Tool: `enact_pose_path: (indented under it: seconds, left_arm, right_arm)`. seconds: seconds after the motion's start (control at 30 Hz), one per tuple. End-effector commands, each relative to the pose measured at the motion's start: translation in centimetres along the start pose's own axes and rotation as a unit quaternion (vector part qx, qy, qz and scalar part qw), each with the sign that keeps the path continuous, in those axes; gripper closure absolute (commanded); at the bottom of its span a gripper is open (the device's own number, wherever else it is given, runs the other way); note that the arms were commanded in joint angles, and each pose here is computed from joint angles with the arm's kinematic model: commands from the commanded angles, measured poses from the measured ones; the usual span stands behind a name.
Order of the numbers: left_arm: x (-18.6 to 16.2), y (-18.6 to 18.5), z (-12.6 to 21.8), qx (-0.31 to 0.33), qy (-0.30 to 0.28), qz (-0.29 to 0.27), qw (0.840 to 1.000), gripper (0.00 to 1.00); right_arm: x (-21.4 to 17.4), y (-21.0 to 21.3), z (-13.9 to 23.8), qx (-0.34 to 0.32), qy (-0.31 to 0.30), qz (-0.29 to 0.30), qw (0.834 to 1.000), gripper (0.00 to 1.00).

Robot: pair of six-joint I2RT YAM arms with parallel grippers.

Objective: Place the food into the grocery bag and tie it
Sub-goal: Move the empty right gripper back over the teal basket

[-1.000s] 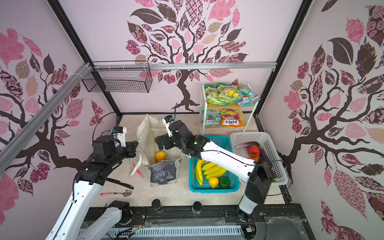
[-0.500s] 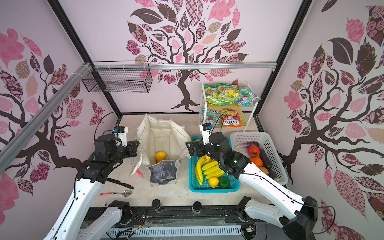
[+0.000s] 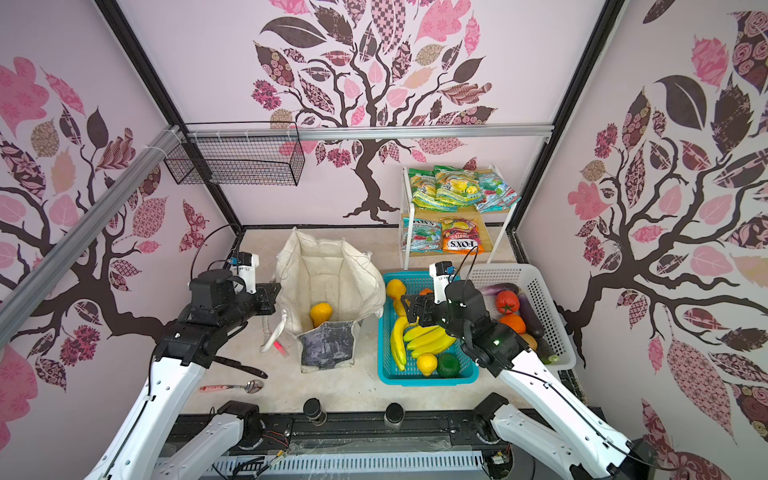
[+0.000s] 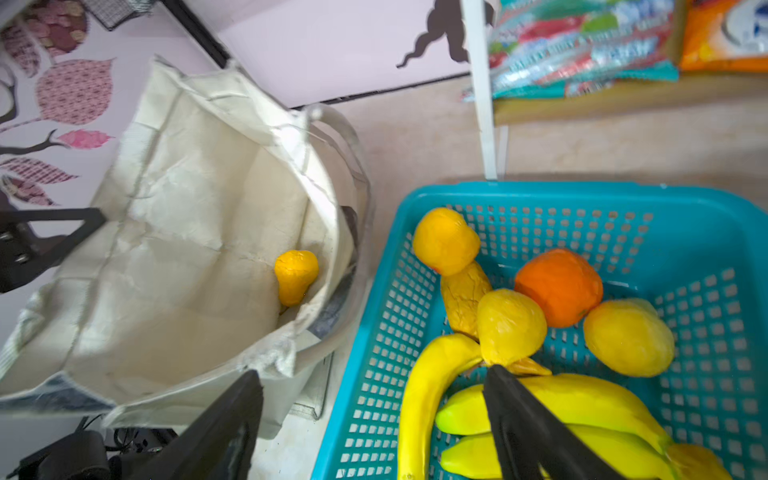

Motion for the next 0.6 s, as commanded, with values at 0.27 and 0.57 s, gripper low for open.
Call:
enact_pose_path:
  seconds: [0.27, 0.57]
  left_arm:
    - [-0.6, 0.1, -0.5, 0.001, 0.012, -0.005, 1.0, 1.0]
    - [-0.7, 0.1, -0.6, 0.001, 0.015, -0.006, 1.0, 1.0]
  right_arm:
    - [-2.1, -4.5, -5.3, -0.053, 0.034, -0.078, 0.995, 0.24]
    - [-3.2, -6.8, -8.5, -0.12, 0.049, -0.067, 0.989, 0.27]
Point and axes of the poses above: each gripper's point midway between its finger pads, its own z axis back along the fingers, its own y axis along the line the jaws close on, x = y × z, the point moved 6 cm from there along z, back along the fingers, and after that the axes turned 8 degrees about z, right-handed, at the moved point
